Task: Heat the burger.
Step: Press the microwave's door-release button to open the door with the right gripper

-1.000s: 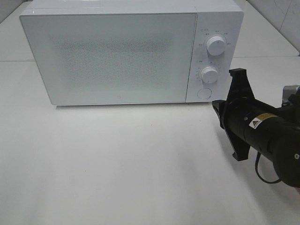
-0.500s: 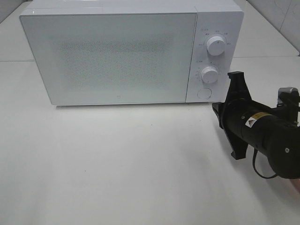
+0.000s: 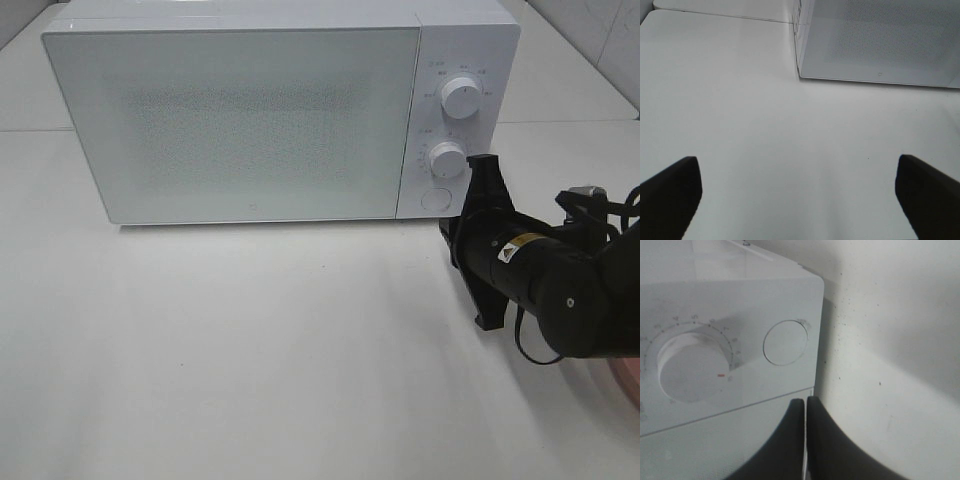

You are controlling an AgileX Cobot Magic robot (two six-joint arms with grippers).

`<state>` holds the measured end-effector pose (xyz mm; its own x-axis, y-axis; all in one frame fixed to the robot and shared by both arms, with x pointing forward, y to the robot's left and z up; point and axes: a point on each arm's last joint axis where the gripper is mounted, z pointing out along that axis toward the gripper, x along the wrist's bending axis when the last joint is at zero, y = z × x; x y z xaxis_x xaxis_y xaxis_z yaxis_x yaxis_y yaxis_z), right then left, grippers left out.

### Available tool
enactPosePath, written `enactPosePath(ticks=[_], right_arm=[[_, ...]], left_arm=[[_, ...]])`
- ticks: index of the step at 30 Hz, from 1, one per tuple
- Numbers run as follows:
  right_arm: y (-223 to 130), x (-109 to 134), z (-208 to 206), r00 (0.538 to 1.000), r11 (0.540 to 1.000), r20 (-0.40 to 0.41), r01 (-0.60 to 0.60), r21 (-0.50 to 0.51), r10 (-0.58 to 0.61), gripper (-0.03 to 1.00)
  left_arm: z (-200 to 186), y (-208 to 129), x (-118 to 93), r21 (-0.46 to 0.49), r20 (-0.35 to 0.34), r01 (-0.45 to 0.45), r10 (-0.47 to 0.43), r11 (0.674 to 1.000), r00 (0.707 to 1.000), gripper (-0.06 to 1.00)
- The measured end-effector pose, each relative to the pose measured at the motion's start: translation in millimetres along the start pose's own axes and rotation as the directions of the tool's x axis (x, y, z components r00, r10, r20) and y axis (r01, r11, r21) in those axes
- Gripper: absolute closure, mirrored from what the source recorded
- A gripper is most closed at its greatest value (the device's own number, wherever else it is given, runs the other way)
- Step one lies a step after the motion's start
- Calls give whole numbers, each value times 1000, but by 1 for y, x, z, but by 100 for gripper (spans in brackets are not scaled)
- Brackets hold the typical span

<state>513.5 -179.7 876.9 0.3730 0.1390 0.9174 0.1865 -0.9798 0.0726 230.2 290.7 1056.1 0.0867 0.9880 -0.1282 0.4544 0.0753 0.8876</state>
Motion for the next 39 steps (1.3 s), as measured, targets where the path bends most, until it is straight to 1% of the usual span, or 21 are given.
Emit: enactPosePath(ticks=[10, 22, 31, 39], right_arm=[[2, 5, 20, 1000, 1000, -24, 0, -4, 0, 96], [5, 10, 33, 999, 1000, -44, -8, -16, 7, 96], [1, 2, 47, 999, 1000, -32, 2, -10, -2, 96], [0, 3, 56, 999, 1000, -43, -4, -15, 4, 96]], left_arm=[[0, 0, 0, 0, 0, 0, 0, 1000, 1000, -3], [0, 0, 0, 0, 0, 0, 0, 1000, 1000, -3], [0, 0, 0, 0, 0, 0, 0, 1000, 1000, -3], [0, 0, 0, 0, 0, 0, 0, 1000, 1000, -3]])
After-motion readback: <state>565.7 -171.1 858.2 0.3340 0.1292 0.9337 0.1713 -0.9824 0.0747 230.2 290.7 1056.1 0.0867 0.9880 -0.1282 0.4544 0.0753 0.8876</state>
